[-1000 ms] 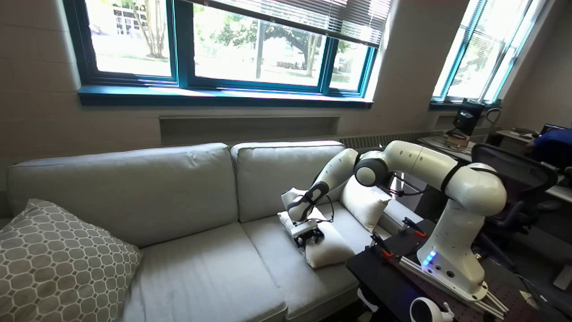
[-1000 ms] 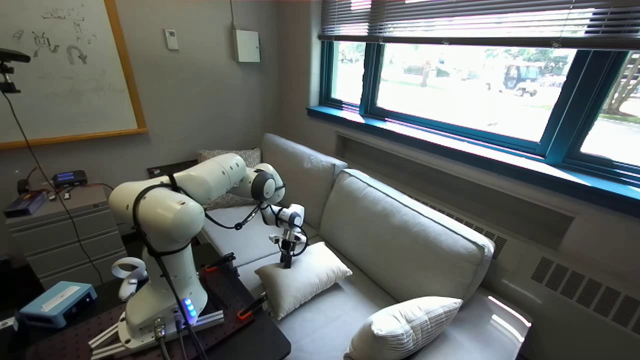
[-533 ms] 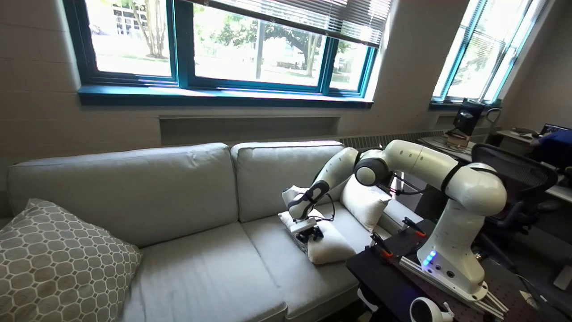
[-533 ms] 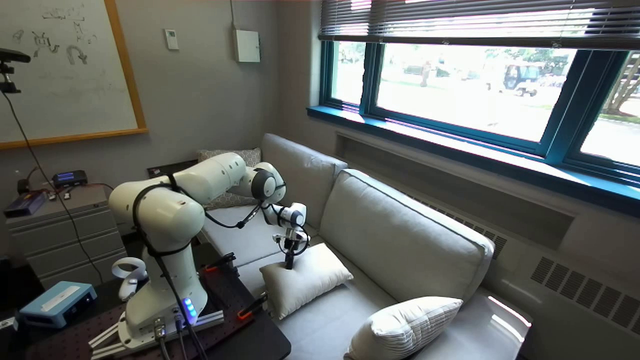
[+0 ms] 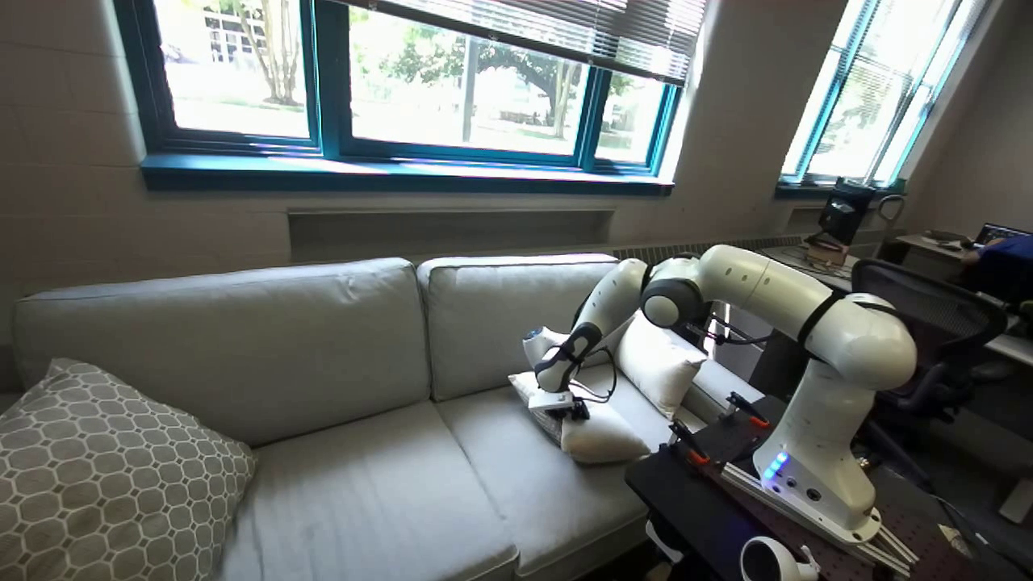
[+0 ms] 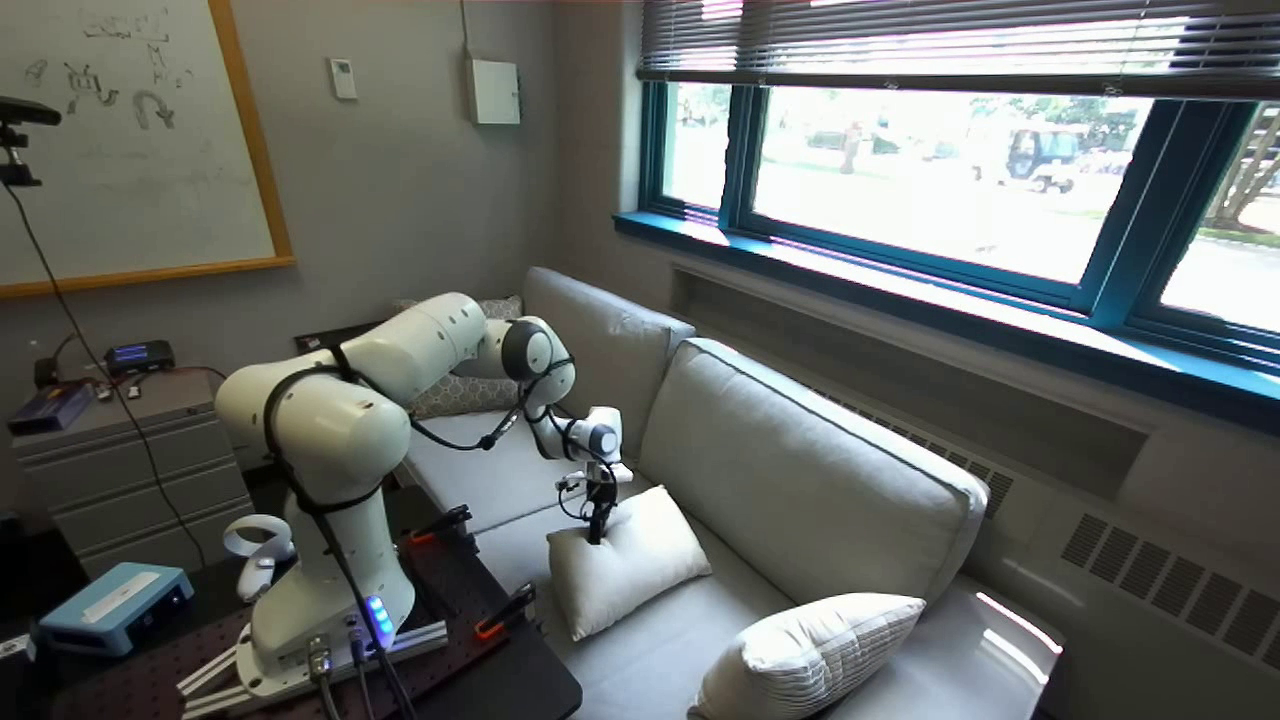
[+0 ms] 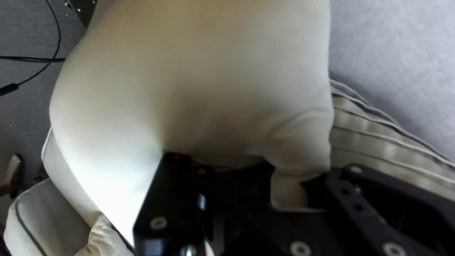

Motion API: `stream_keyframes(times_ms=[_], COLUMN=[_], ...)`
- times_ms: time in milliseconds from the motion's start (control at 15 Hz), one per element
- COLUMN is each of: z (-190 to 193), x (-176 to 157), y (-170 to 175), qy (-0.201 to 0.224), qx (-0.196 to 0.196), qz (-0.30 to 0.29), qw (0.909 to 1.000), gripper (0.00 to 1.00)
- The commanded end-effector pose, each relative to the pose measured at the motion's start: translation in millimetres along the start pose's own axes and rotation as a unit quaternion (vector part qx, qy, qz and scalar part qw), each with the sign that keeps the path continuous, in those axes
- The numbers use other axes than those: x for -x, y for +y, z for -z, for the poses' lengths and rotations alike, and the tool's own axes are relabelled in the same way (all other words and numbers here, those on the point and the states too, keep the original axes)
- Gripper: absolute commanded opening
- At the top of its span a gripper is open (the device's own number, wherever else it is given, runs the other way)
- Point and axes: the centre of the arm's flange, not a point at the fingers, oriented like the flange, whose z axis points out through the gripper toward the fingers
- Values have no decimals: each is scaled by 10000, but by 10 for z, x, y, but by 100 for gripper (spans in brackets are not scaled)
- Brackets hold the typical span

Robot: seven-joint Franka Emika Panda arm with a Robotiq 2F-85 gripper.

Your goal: Arrange the small pillows on the right side of the couch

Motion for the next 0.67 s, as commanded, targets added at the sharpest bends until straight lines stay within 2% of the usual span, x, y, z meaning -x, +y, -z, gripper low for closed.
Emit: stream_keyframes(times_ms=[0, 267, 600], z=[359, 574, 621], x=[107, 214, 126], y=[643, 870, 1335], qy=[510, 1016, 1673], qx=[-681, -1463, -2237], qz=[-471, -450, -442], qw=[9953, 9830, 9592], gripper=[2, 4, 3])
